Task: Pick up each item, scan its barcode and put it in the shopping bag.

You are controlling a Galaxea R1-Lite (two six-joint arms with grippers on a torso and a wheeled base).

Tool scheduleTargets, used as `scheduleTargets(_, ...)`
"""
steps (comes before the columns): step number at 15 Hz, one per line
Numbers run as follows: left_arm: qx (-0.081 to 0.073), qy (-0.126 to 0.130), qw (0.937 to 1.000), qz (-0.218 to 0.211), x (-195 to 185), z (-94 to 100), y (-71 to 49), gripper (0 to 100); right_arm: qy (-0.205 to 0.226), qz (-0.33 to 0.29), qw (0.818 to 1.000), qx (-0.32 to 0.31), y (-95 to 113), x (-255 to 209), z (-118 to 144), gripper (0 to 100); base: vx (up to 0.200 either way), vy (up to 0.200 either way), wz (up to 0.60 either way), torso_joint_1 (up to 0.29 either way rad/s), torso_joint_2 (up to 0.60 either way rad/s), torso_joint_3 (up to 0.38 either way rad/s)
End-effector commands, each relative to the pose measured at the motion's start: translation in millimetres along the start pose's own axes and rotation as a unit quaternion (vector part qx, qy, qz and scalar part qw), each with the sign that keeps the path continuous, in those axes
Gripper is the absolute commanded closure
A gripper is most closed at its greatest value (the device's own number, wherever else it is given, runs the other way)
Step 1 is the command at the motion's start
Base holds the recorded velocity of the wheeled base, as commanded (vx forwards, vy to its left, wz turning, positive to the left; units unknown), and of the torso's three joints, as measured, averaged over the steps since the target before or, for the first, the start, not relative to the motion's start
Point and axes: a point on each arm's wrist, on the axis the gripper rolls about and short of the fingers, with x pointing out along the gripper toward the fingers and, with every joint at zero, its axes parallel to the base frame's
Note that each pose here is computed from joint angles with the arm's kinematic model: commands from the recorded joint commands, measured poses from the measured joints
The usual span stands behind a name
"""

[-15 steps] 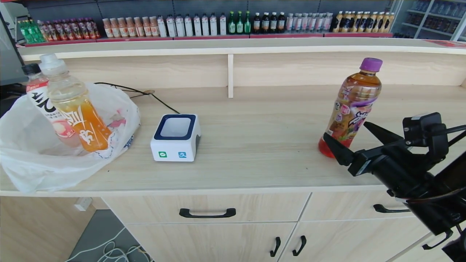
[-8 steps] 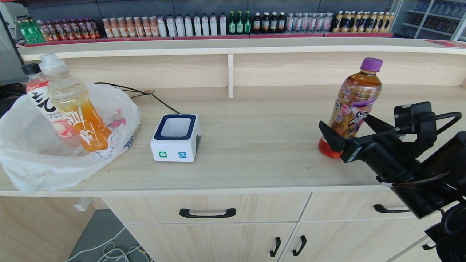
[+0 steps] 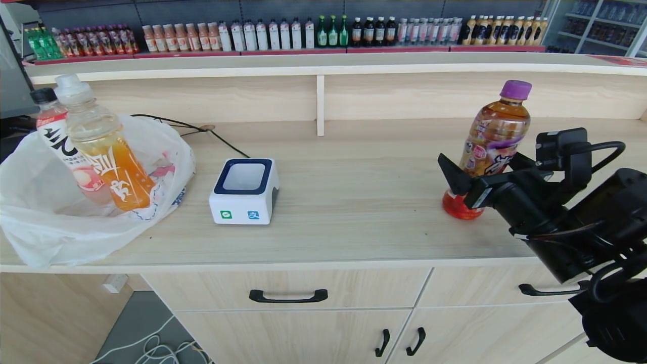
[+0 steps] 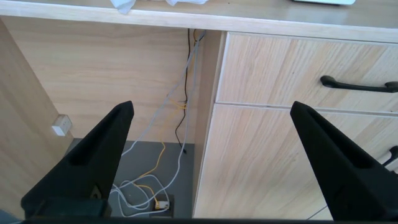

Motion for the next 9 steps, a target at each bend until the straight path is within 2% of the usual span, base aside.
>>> scheduleTargets(1, 0.000, 0.000, 1.0000, 0.000, 0.0, 0.0, 0.0, 0, -0.004, -0.001, 1.000, 0.000, 0.7, 6.6, -1.6, 0, 0.000, 0.000, 0.00, 0.000, 0.00, 0.000)
scheduleTargets(2, 0.000, 0.000, 1.0000, 0.000, 0.0, 0.0, 0.0, 0, -0.005, -0.003, 1.000, -0.001, -0.4, 8.4, -1.9, 0, 0.000, 0.000, 0.00, 0.000, 0.00, 0.000)
scheduleTargets(3, 0.000, 0.000, 1.0000, 0.000, 0.0, 0.0, 0.0, 0, -0.005, -0.004, 1.000, -0.001, -0.6, 9.4, -2.9, 100, 0.000, 0.000, 0.00, 0.000, 0.00, 0.000)
scheduleTargets(9, 0.001, 0.000, 1.0000, 0.000, 0.0, 0.0, 0.0, 0, -0.002, -0.003, 1.000, -0.001, -1.4, 6.4, -2.9, 100, 0.000, 0.000, 0.00, 0.000, 0.00, 0.000)
